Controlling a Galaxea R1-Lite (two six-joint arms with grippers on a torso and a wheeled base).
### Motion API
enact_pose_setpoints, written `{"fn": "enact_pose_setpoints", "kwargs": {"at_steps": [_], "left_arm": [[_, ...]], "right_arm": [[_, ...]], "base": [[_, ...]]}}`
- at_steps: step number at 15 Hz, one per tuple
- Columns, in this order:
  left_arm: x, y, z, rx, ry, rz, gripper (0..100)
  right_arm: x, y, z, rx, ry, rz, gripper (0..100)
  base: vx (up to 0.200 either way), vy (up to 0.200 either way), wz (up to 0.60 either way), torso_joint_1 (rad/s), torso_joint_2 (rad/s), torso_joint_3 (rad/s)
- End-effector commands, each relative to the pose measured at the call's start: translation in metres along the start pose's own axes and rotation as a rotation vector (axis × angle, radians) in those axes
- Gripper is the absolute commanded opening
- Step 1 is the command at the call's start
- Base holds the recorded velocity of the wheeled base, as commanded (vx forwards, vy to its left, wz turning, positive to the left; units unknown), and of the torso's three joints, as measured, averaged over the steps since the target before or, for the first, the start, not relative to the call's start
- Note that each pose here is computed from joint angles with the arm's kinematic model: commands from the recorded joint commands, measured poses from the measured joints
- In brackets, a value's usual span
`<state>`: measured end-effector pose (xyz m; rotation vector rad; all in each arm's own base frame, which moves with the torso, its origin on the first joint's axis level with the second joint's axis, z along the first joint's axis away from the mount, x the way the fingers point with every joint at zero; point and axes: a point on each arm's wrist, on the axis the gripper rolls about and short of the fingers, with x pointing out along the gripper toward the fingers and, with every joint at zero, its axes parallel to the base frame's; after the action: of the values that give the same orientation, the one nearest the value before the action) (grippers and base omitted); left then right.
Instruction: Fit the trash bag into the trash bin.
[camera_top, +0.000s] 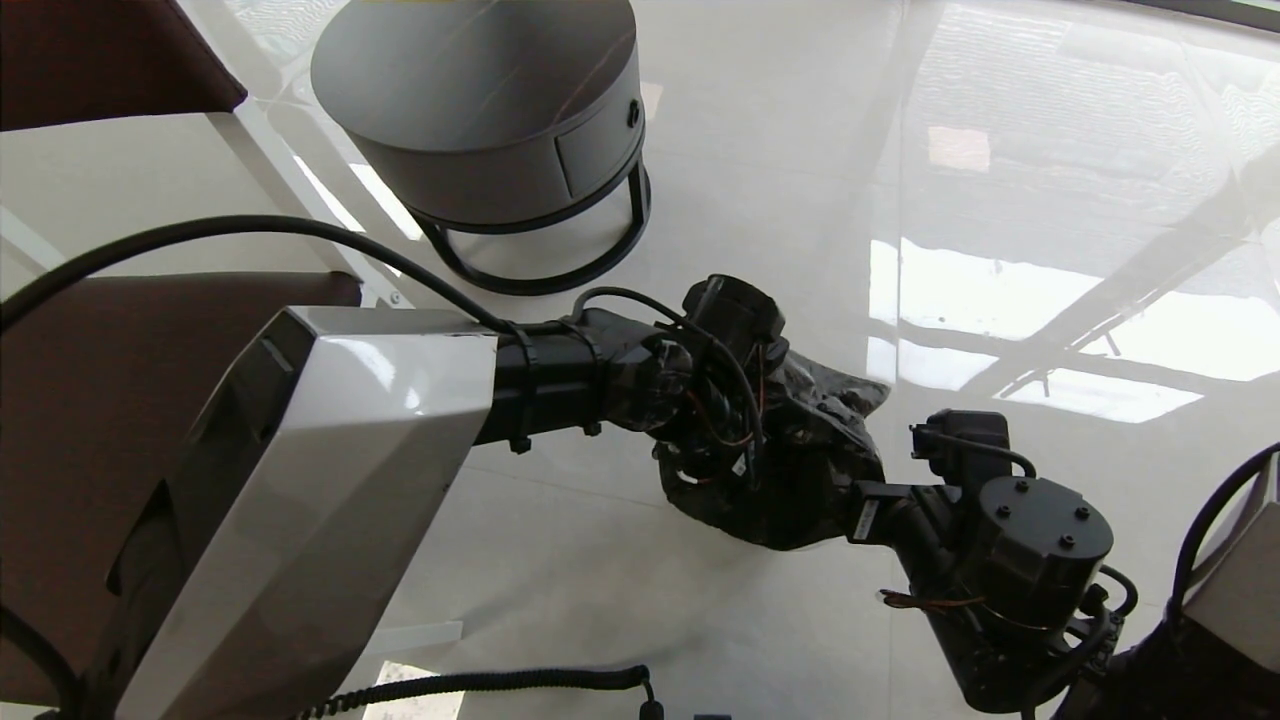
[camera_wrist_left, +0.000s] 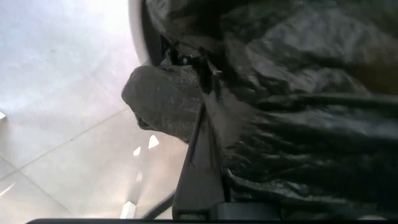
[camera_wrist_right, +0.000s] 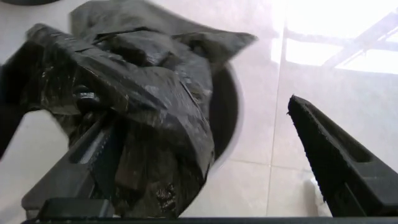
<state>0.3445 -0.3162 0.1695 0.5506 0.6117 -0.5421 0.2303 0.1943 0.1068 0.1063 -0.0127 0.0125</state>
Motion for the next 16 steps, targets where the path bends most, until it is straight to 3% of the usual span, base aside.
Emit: {"fn": "enact_pose_setpoints", "kwargs": {"at_steps": [1, 3, 5, 8, 10, 13, 16], "left_arm": [[-0.004, 0.001, 0.001, 0.001, 0.0, -0.001, 0], [-0.015, -0.001, 0.0, 0.017, 0.033, -0.016, 0], [-0.03, -0.023, -0.001, 0.061, 0.082, -0.063, 0], [-0.03, -0.048, -0.002, 0.105, 0.091, -0.101, 0], [-0.026, -0.052, -0.004, 0.111, 0.098, -0.107, 0], [-0.021, -0.053, -0.006, 0.112, 0.107, -0.107, 0], [-0.016, -0.052, -0.007, 0.11, 0.113, -0.103, 0]], "right_arm": [[0.008, -0.007, 0.004, 0.009, -0.015, -0.017, 100], [0.016, -0.014, 0.015, 0.032, -0.047, -0.034, 100], [0.028, -0.022, 0.021, 0.051, -0.077, -0.072, 100], [0.045, -0.03, 0.032, 0.076, -0.119, -0.107, 100], [0.053, -0.036, 0.035, 0.079, -0.113, -0.123, 100], [0.04, -0.042, 0.047, 0.103, -0.131, -0.113, 100], [0.01, -0.032, 0.041, 0.082, -0.079, -0.031, 100]], "base": [[0.0, 0.0, 0.0, 0.0, 0.0, 0.0], [0.0, 0.0, 0.0, 0.0, 0.0, 0.0], [0.0, 0.0, 0.0, 0.0, 0.0, 0.0], [0.0, 0.0, 0.0, 0.0, 0.0, 0.0], [0.0, 0.0, 0.0, 0.0, 0.0, 0.0], [0.0, 0.0, 0.0, 0.0, 0.0, 0.0], [0.0, 0.0, 0.0, 0.0, 0.0, 0.0]]}}
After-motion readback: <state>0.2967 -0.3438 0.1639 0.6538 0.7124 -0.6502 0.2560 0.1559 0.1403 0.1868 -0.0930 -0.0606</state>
